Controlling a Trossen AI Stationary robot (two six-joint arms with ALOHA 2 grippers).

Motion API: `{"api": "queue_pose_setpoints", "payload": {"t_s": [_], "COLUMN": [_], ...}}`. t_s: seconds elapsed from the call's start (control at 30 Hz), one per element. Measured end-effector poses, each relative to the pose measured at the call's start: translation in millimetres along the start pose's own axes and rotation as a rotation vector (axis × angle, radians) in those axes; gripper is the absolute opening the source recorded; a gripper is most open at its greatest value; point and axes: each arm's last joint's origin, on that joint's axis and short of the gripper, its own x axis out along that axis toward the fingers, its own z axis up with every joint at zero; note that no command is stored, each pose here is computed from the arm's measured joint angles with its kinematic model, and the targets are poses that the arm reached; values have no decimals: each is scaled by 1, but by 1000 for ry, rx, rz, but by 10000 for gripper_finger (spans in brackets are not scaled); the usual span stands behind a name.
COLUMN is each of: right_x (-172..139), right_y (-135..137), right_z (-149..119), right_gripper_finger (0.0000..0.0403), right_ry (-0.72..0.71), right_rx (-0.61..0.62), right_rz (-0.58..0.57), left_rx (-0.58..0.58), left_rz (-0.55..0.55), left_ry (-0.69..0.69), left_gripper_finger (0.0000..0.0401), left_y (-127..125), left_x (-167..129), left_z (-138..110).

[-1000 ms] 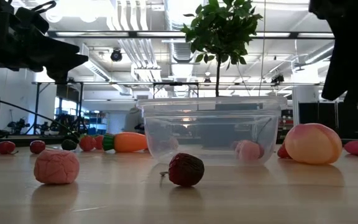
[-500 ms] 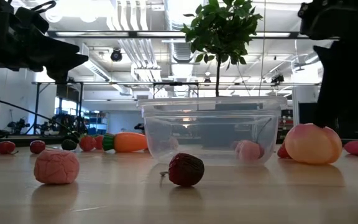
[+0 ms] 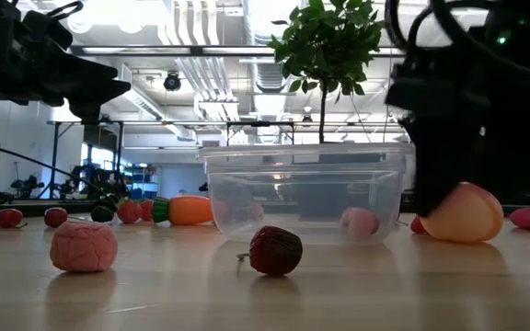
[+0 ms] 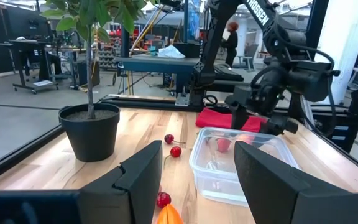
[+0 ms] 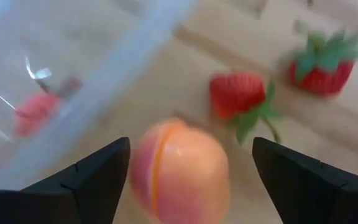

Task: Pick and placing Produce into tupperware
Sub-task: Put the pink peach into the transparent bin

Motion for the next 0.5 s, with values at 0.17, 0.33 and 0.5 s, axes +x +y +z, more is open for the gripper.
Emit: {"api": "queue_pose_setpoints", "payload": {"t_s": [0.17, 0.33, 0.5], "right_x": [3, -3, -3], "right_y": [-1, 6, 7], "right_z": [1, 3, 6], "right_gripper_finger": [329, 329, 329], "right_ry": [123, 153, 153], "right_rx": [11, 85, 164], "right_rz": [-11, 15, 13], "left_rx": [0, 0, 0], "left_rz": [0, 0, 0], "left_ry": [1, 1, 2], "left_gripper_finger": [187, 187, 187], "left_y": [0, 0, 0], "left_x": [0, 0, 0], "left_z": [0, 0, 0]}}
